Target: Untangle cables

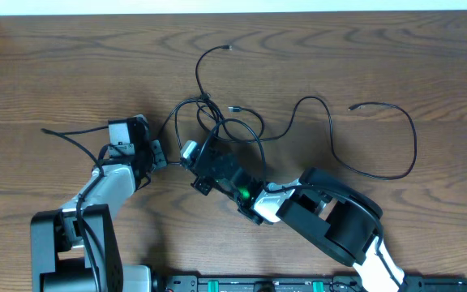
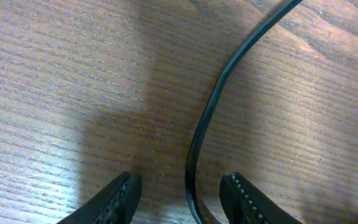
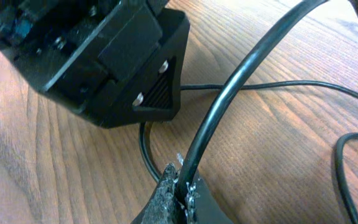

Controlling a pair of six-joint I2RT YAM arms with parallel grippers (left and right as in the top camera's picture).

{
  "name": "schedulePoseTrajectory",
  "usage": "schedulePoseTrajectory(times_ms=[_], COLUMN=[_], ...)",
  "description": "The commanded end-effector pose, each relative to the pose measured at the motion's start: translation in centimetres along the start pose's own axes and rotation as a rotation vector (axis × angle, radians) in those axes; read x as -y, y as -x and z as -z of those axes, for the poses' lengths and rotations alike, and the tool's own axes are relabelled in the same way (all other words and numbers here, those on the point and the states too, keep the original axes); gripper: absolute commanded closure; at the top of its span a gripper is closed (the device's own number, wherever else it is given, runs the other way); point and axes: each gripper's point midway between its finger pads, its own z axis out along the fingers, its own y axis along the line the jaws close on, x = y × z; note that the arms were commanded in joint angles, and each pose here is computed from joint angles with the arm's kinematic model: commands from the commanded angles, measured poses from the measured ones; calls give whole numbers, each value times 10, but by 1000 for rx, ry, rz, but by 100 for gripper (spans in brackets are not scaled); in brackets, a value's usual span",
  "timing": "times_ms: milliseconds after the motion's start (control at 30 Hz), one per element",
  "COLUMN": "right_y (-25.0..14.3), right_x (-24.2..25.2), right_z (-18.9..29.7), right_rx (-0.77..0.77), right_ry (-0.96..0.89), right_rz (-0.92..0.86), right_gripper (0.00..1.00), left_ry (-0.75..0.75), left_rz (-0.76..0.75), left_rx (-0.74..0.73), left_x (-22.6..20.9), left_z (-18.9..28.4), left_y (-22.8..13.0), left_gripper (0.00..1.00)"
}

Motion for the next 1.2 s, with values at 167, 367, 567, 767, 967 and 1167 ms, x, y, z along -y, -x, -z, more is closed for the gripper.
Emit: schedulePoseTrajectory(times_ms=[167, 367, 567, 767, 967, 1167], right_y=[5, 3, 7, 4, 6, 25], right_x=[4, 2, 2, 2, 2, 17], right_z=[-1, -1, -1, -1, -1, 5], right_rx=[13, 4, 21, 9, 15, 46], right_ry=[-22, -17, -17, -17, -18, -99], right_rz=[8, 8, 8, 5, 6, 34], right_gripper=[99, 99, 99, 99, 99, 99], left_ry=[98, 186, 269, 269, 266, 262], left_rz=[-3, -11, -21, -21, -55, -62], left_rx=[-206, -206, -206, -207, -208, -191], left_x=[-25, -41, -55, -55, -55, -54], left_z=[-14, -12, -9, -9, -9, -10], left_y=[-72, -75, -76, -76, -75, -71], left_gripper=[53, 57, 66, 72, 88, 92])
